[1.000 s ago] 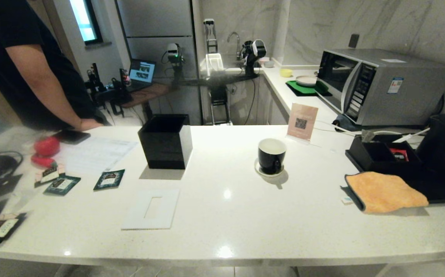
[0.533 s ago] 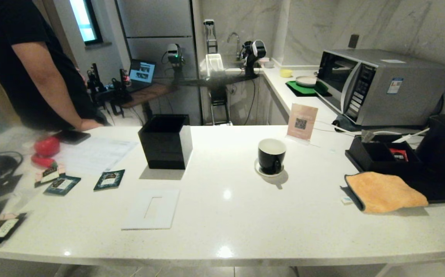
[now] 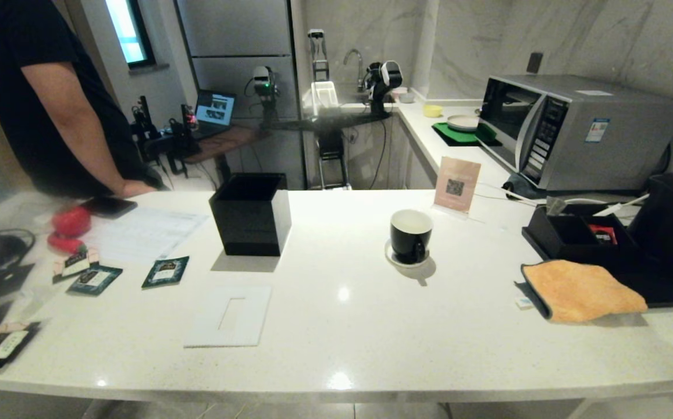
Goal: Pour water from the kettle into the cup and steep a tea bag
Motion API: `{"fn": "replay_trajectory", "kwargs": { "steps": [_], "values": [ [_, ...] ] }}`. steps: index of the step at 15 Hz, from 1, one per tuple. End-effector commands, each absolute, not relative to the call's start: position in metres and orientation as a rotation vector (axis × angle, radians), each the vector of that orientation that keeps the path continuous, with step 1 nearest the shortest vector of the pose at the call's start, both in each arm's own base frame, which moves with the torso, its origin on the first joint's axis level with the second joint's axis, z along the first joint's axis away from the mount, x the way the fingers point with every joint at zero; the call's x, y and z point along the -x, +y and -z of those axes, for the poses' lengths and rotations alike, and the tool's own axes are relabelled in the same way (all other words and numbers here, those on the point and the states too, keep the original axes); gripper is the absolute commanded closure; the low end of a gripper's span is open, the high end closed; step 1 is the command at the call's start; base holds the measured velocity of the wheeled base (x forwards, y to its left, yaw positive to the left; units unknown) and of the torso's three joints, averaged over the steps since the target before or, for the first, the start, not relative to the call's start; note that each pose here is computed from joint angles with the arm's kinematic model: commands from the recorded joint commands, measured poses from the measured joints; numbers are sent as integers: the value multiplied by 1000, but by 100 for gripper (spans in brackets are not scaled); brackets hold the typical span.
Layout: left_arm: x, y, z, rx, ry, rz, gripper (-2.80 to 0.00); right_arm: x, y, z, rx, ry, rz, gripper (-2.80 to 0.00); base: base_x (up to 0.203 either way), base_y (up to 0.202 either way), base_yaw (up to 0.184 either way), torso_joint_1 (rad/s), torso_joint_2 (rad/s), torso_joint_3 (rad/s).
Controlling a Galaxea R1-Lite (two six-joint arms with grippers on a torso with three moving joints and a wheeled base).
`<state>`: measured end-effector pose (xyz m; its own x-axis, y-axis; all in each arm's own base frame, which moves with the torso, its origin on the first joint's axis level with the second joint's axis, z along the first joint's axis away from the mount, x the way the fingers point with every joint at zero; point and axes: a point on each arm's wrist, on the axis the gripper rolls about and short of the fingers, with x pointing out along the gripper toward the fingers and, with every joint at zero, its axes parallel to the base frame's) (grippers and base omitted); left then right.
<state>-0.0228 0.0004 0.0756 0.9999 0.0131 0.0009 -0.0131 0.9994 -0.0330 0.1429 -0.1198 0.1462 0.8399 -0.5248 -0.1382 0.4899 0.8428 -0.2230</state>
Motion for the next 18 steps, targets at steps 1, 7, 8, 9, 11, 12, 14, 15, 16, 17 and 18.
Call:
{"fn": "replay_trajectory", "kwargs": {
  "steps": [1, 7, 8, 9, 11, 12, 14, 15, 16, 17, 18],
  "values": [
    [23, 0, -76, 34, -2, -14, 0, -117, -95, -152, 207, 147, 529, 0, 0, 0, 0, 0, 0, 0],
    [23, 0, -76, 34, 0, -14, 0, -74, -31, -130, 175, 180, 259, 0, 0, 0, 0, 0, 0, 0],
    [23, 0, -76, 34, 0, -14, 0, -64, -23, -127, 163, 178, 213, 0, 0, 0, 0, 0, 0, 0],
    [23, 0, -76, 34, -1, -14, 0, -53, -16, -123, 150, 175, 176, 0, 0, 0, 0, 0, 0, 0],
    [23, 0, -76, 35, -1, -14, 0, -26, -4, -113, 136, 134, 128, 0, 0, 0, 0, 0, 0, 0],
    [23, 0, -76, 34, -2, -14, 0, -15, -1, -109, 134, 107, 114, 0, 0, 0, 0, 0, 0, 0],
    [23, 0, -76, 34, 0, -14, 0, -3, 2, -102, 126, 68, 121, 0, 0, 0, 0, 0, 0, 0],
    [23, 0, -76, 34, -1, -14, 0, -2, 2, -98, 115, 94, 135, 0, 0, 0, 0, 0, 0, 0],
    [23, 0, -76, 34, -1, -14, 0, -2, 1, -94, 103, 142, 173, 0, 0, 0, 0, 0, 0, 0],
    [23, 0, -76, 34, -1, -14, 0, -2, 0, -91, 103, 174, 209, 0, 0, 0, 0, 0, 0, 0],
    [23, 0, -76, 34, 0, -14, 0, -2, -1, -90, 111, 186, 214, 0, 0, 0, 0, 0, 0, 0]
  ]
}}
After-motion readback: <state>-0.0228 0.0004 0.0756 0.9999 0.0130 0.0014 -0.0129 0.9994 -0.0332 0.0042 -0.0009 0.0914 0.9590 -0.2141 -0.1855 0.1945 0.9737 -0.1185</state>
